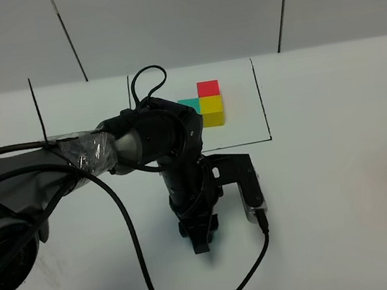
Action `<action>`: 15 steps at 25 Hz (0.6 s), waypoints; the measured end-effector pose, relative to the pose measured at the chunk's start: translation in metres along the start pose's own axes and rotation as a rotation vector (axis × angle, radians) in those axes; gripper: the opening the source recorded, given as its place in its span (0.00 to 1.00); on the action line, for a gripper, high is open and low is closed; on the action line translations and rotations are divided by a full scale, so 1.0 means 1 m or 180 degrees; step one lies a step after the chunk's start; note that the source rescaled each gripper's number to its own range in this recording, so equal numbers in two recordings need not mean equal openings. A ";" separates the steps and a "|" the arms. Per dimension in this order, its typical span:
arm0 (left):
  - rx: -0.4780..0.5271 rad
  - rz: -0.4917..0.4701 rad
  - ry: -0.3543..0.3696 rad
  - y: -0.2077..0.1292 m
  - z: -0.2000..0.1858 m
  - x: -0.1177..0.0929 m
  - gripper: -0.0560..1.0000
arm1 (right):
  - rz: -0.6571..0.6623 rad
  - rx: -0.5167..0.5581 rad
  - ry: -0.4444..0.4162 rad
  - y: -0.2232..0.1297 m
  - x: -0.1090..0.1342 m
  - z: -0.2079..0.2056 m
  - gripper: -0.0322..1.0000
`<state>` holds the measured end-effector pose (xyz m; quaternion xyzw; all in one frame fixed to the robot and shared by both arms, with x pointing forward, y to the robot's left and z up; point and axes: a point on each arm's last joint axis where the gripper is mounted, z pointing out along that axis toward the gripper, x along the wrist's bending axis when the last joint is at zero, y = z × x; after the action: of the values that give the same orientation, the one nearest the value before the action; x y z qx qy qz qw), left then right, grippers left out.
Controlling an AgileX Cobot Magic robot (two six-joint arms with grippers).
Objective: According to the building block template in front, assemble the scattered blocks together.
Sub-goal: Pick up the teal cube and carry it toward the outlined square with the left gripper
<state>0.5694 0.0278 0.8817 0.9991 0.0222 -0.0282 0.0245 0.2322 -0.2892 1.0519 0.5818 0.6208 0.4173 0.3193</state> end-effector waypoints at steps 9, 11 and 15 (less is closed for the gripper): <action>-0.0111 -0.0173 0.0134 0.000 -0.035 -0.004 0.80 | 0.0000 0.0000 0.0000 0.000 0.000 0.000 0.03; -0.0217 -0.0227 0.0289 -0.001 -0.061 -0.007 0.81 | 0.0000 0.0000 0.0000 0.000 0.000 0.000 0.03; -0.0423 -0.0428 0.0745 -0.009 -0.121 -0.014 0.82 | 0.0000 0.0000 0.0000 0.000 0.000 0.000 0.03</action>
<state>0.5615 0.0427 1.0032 0.9879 0.0936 0.0884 0.0859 0.2322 -0.2892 1.0519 0.5818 0.6208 0.4173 0.3193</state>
